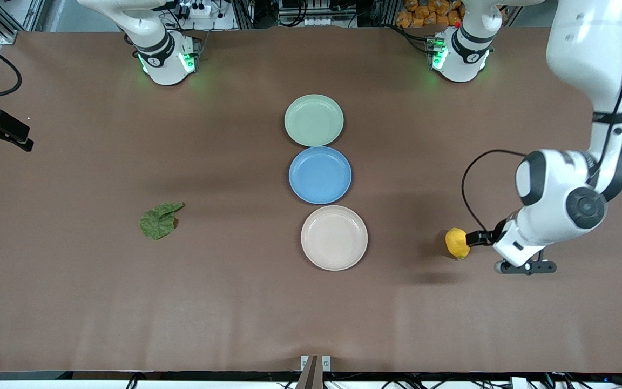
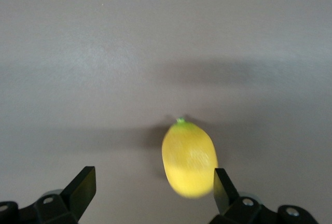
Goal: Place lemon and lettuce in plates
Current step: 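Reach the left gripper down to the yellow lemon, then grasp the lemon with the left gripper while the right gripper reaches the lettuce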
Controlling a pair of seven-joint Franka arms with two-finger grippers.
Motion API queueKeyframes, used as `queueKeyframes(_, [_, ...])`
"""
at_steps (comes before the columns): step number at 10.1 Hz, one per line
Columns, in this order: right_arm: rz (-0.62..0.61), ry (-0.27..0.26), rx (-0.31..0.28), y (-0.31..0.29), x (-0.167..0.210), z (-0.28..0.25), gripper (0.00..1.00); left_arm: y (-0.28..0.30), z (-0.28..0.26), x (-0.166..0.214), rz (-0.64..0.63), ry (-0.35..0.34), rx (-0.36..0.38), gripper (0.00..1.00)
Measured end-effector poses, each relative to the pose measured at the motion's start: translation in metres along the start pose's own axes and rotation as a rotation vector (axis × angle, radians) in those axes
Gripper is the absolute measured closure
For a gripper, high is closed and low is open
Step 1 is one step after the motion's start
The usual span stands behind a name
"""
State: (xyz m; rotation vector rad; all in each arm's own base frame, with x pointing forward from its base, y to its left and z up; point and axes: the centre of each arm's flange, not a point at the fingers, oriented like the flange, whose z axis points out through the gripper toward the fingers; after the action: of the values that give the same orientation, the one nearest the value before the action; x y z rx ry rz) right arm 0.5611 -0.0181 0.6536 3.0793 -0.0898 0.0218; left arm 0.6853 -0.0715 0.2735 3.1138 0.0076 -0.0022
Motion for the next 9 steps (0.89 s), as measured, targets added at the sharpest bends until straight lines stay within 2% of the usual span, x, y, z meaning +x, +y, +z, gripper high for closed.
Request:
queueKeyframes(2, [-0.002,-0.006,0.023,-0.003,0.001,0.003,0.0,0.001,0.029,0.002,-0.001,-0.004,0.001,0.0])
queueKeyframes(4, [-0.003,-0.025,0.044,-0.006,0.004,0.022,0.0,0.004,0.031,0.002,-0.008,0.0,0.0,0.0])
queueKeyframes(9, [-0.005,-0.031,0.046,-0.012,0.017,0.127,0.0,0.022,0.048,-0.001,-0.029,-0.009,-0.005,0.0])
